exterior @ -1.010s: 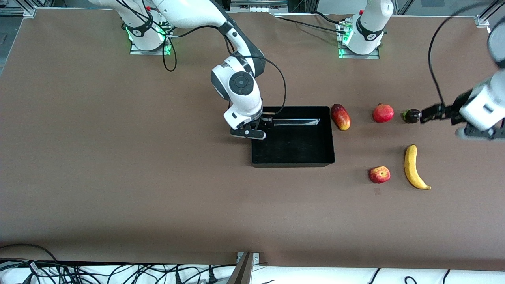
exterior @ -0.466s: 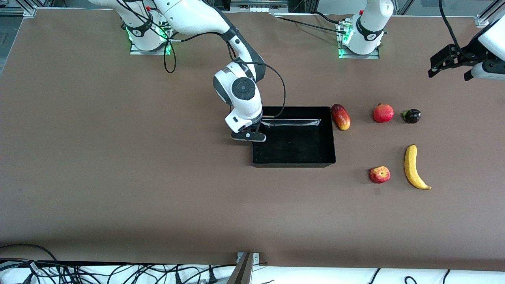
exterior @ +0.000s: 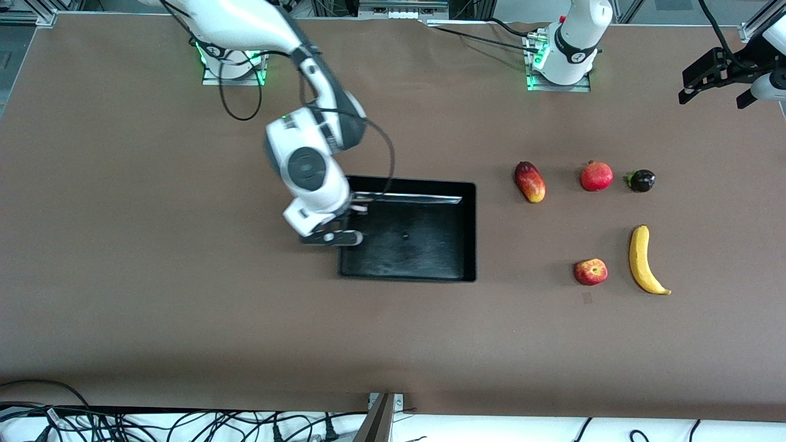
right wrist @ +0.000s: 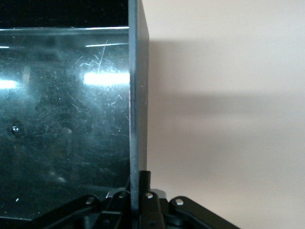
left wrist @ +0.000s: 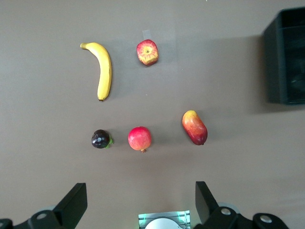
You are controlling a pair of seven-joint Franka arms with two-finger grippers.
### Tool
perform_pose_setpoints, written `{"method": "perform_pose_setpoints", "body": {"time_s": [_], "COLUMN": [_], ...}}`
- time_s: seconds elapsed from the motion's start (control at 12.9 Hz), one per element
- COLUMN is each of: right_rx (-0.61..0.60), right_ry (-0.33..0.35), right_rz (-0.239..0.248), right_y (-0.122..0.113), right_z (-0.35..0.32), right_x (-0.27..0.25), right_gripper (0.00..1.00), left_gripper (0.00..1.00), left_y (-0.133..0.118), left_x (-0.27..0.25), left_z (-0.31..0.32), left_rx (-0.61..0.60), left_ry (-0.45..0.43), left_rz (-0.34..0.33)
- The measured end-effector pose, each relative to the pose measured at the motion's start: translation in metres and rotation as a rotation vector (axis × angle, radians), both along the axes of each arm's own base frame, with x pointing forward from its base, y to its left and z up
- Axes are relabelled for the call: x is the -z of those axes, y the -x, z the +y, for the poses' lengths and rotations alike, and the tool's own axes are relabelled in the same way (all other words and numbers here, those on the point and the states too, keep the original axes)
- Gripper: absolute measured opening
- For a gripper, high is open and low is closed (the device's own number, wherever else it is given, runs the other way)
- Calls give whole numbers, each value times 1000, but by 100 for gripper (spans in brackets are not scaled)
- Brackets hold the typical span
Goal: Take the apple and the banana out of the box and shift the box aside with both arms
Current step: 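Slide the black box away from the fruits with the right gripper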
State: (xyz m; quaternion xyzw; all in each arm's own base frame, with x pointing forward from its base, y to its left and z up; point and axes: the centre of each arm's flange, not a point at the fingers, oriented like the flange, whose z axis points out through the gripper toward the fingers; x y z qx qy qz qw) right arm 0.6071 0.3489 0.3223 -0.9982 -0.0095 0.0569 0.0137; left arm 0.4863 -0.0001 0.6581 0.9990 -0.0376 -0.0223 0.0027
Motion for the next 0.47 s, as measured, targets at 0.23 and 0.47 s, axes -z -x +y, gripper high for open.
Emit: {"method": "perform_pose_setpoints", "body": {"time_s": [0.23,0.47], "right_rx": [-65,-95], "right_ry": [-2,14], "right_rz": [59,96], "right_y": [-35,-47], "right_z": [-117,-223], "right_x": [-31,-23], "right_gripper": [3,3], "left_gripper": [100,100], "left_y": [1,1], "left_x": [-1,-2], "left_z": [-1,-4], "left_rx": [-1,-12], "left_ry": [0,-1], "left_rz": [-2,-3]}}
